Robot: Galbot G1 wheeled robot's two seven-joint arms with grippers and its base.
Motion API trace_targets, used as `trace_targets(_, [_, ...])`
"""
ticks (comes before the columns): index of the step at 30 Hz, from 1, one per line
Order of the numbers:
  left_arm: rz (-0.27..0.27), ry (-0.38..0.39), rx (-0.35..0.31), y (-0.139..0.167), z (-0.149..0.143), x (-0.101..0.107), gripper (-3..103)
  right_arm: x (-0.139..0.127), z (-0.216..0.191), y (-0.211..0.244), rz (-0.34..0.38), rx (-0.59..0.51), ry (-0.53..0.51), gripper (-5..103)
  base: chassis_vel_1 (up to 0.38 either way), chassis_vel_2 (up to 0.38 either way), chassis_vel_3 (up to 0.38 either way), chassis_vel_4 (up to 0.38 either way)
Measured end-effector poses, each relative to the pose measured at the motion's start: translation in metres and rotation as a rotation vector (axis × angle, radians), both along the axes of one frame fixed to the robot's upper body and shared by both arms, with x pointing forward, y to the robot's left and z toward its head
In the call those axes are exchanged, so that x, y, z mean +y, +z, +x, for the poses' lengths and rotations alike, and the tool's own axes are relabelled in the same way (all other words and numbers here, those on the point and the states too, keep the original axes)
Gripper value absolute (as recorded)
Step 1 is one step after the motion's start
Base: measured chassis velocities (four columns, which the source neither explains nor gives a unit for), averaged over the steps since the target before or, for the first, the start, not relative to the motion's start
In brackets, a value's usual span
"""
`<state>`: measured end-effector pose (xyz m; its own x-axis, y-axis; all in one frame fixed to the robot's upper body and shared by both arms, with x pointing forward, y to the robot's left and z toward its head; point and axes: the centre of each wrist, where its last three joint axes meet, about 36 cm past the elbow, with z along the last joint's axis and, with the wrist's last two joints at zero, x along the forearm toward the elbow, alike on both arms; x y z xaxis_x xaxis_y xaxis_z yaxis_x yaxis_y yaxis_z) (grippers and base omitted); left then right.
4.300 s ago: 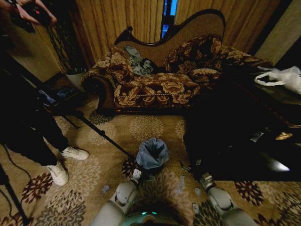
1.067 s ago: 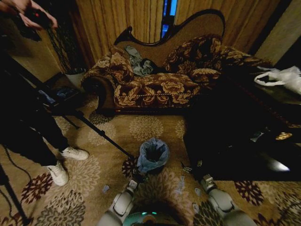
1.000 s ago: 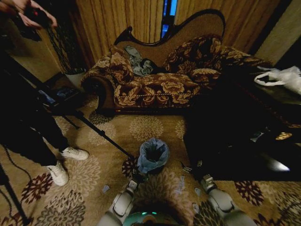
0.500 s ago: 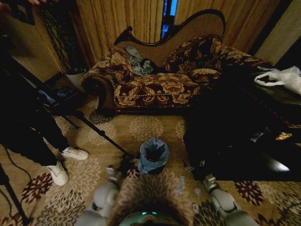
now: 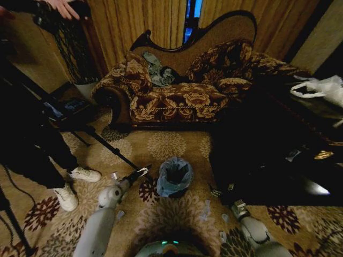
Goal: Place a garbage bag over the trash bin.
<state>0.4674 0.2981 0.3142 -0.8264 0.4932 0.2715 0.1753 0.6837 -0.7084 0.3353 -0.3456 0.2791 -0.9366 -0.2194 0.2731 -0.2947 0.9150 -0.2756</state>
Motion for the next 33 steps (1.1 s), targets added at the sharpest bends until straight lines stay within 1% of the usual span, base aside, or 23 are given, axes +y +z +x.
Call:
trace_targets(1, [0.000, 0.000, 0.000, 0.000, 0.000, 0.000, 100, 0.000, 0.000, 0.000, 0.000, 0.000, 0.000, 100, 0.000, 0.000, 0.000, 0.000])
trace_targets(3, [-0.015, -0.017, -0.001, -0.006, 0.012, -0.004, 100, 0.000, -0.002, -0.001, -0.003, 0.000, 0.002, 100, 0.000, 0.000, 0.000, 0.000])
trace_targets(8, [-0.025, -0.045, 0.000, -0.011, 0.016, -0.009, 100, -0.001, -0.004, -0.001, -0.005, 0.004, 0.004, 100, 0.000, 0.000, 0.000, 0.000])
trace_targets(12, [-0.034, -0.082, 0.011, -0.021, 0.026, -0.019, 100, -0.001, -0.004, -0.002, -0.006, 0.002, 0.008, 100, 0.000, 0.000, 0.000, 0.000])
trace_targets(15, [-0.038, -0.085, 0.015, -0.024, 0.028, -0.020, 101, -0.002, -0.003, -0.001, -0.009, 0.000, 0.009, 100, 0.000, 0.000, 0.000, 0.000])
trace_targets(18, [-0.046, -0.078, 0.021, -0.029, 0.033, -0.018, 100, -0.003, -0.003, -0.001, -0.011, 0.001, 0.010, 100, 0.000, 0.000, 0.000, 0.000])
trace_targets(21, [-0.041, -0.076, 0.015, -0.033, 0.041, -0.018, 96, -0.002, -0.004, -0.002, -0.011, 0.005, 0.013, 100, 0.000, 0.000, 0.000, 0.000])
trace_targets(23, [-0.042, -0.079, 0.010, -0.034, 0.043, -0.018, 94, -0.001, -0.004, -0.002, -0.010, 0.006, 0.016, 100, 0.000, 0.000, 0.000, 0.000])
trace_targets(24, [-0.041, -0.082, 0.008, -0.035, 0.046, -0.018, 91, 0.000, -0.004, -0.003, -0.009, 0.007, 0.018, 100, 0.000, 0.000, 0.000, 0.000])
trace_targets(25, [-0.041, -0.082, 0.008, -0.035, 0.046, -0.018, 91, 0.000, -0.004, -0.003, -0.009, 0.007, 0.018, 100, 0.000, 0.000, 0.000, 0.000])
trace_targets(27, [-0.036, -0.091, 0.006, -0.035, 0.049, -0.021, 81, 0.002, -0.004, -0.003, -0.007, 0.007, 0.022, 100, 0.000, 0.000, 0.000, 0.000])
trace_targets(28, [-0.036, -0.091, 0.006, -0.035, 0.049, -0.021, 81, 0.002, -0.004, -0.003, -0.007, 0.007, 0.022, 100, 0.000, 0.000, 0.000, 0.000])
trace_targets(31, [-0.029, -0.122, 0.006, -0.037, 0.047, -0.027, 66, 0.002, -0.004, -0.002, -0.008, 0.007, 0.024, 100, 0.000, 0.000, 0.000, 0.000])
trace_targets(32, [-0.029, -0.122, 0.006, -0.037, 0.047, -0.027, 66, 0.002, -0.004, -0.002, -0.008, 0.007, 0.024, 100, 0.000, 0.000, 0.000, 0.000])
trace_targets(33, [-0.026, -0.131, 0.008, -0.039, 0.047, -0.028, 60, 0.002, -0.004, -0.003, -0.009, 0.008, 0.025, 100, 0.000, 0.000, 0.000, 0.000])
